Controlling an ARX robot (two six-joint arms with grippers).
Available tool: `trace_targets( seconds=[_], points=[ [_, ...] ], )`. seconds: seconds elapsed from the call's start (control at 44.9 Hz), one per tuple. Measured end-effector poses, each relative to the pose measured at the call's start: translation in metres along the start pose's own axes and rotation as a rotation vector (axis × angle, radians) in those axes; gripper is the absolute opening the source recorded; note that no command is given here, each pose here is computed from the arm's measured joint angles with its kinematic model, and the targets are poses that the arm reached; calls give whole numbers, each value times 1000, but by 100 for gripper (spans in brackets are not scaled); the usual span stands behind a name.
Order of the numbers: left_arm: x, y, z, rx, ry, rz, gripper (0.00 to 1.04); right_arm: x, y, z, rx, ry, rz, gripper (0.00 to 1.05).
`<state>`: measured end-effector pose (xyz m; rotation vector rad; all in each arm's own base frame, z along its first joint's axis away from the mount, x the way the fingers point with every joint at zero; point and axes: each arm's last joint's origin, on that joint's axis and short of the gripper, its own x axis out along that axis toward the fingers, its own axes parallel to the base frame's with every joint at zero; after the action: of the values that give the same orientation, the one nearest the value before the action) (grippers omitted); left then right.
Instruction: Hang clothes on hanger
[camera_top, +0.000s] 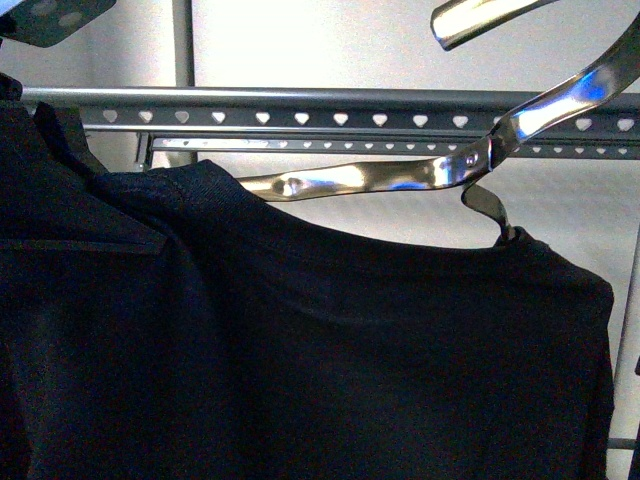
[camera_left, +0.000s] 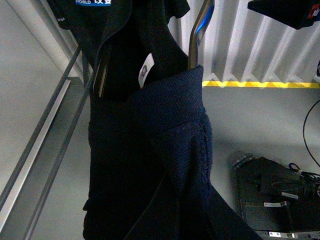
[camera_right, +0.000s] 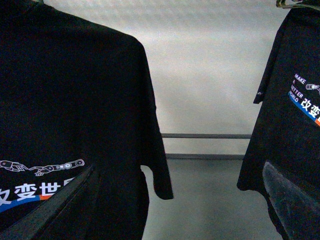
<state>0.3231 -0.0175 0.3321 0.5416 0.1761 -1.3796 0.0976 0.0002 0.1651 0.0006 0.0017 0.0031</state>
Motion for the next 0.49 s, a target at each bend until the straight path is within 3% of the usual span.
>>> trace_targets(
  seconds=[0.067,0.134,0.178,0.267,0.356,0.423,0.49],
  points=[
    [0,0,0,0,6,1,4,0,0,0,12,7,7,97],
    [-1,0,-1,-2,7,3,4,4,-3,6,152,159,86,97],
    [-1,0,-1,-2,7,3,4,15,-8,24,212,204,107,97],
    [0,0,0,-1,6,2,4,34,-15,55,169,188,131,97],
    [0,0,-1,-2,6,1,4,68,-19,98,-34,186,213,97],
    [0,0,-1,-2,6,1,4,94,-19,118,-283,178,287,97],
    [0,0,-1,-3,6,1,4,115,-12,130,-538,171,447,97]
  ],
)
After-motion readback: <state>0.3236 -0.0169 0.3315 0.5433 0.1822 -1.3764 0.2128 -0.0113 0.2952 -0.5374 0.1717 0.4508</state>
